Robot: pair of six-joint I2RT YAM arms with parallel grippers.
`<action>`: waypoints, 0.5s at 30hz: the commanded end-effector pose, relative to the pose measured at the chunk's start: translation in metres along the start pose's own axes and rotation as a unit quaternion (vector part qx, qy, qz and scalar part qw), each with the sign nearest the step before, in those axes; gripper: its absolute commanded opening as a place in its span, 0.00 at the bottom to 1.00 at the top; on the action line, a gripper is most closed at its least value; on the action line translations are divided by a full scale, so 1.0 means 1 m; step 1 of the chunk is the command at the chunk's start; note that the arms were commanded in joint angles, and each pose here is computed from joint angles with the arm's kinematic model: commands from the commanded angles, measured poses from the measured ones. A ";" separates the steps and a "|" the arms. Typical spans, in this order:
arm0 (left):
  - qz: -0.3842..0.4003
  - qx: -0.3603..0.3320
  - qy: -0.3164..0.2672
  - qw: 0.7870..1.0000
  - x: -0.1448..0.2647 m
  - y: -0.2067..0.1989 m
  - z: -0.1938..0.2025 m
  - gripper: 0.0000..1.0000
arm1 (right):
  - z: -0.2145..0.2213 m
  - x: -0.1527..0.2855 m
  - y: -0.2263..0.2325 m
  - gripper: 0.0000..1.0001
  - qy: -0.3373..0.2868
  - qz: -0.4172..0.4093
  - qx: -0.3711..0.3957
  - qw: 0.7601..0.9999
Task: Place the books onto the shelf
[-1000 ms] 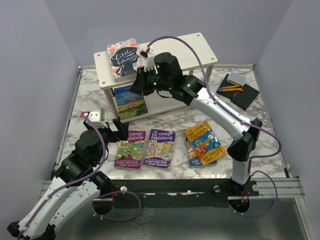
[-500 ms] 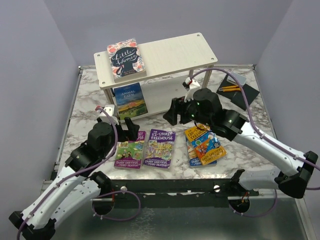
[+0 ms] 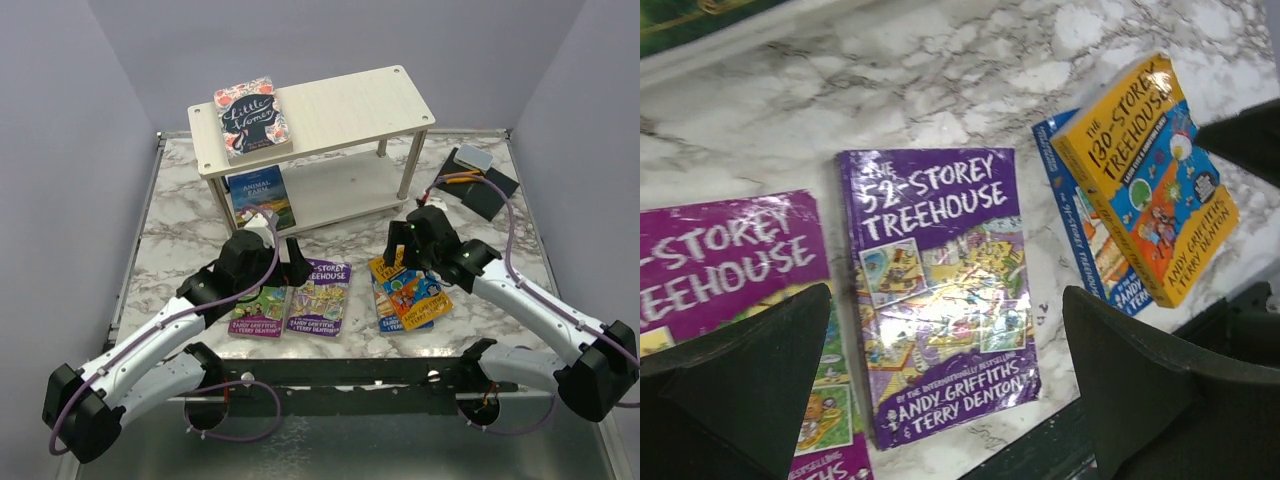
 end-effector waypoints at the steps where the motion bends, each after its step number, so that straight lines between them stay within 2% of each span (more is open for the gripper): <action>1: 0.086 0.037 0.038 0.995 -0.013 -0.026 0.013 0.99 | 0.009 -0.011 -0.040 0.94 0.023 0.055 -0.058 0.997; 9: 0.127 0.074 0.069 0.987 -0.036 -0.041 0.039 0.99 | 0.028 -0.025 -0.087 0.95 0.048 0.102 -0.143 0.983; 15: 0.144 0.084 0.098 0.981 -0.057 -0.057 0.061 0.99 | 0.046 -0.034 -0.092 0.94 0.073 0.089 -0.169 0.979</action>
Point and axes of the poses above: each gripper's point midway between its finger pads, its own x axis back along the fingers, its own y axis along the line the jaws close on, z = x × y, the point moved 3 cm from there along x, back along the fingers, and after that the axes turned 10 degrees about x, right-handed, at the moved point
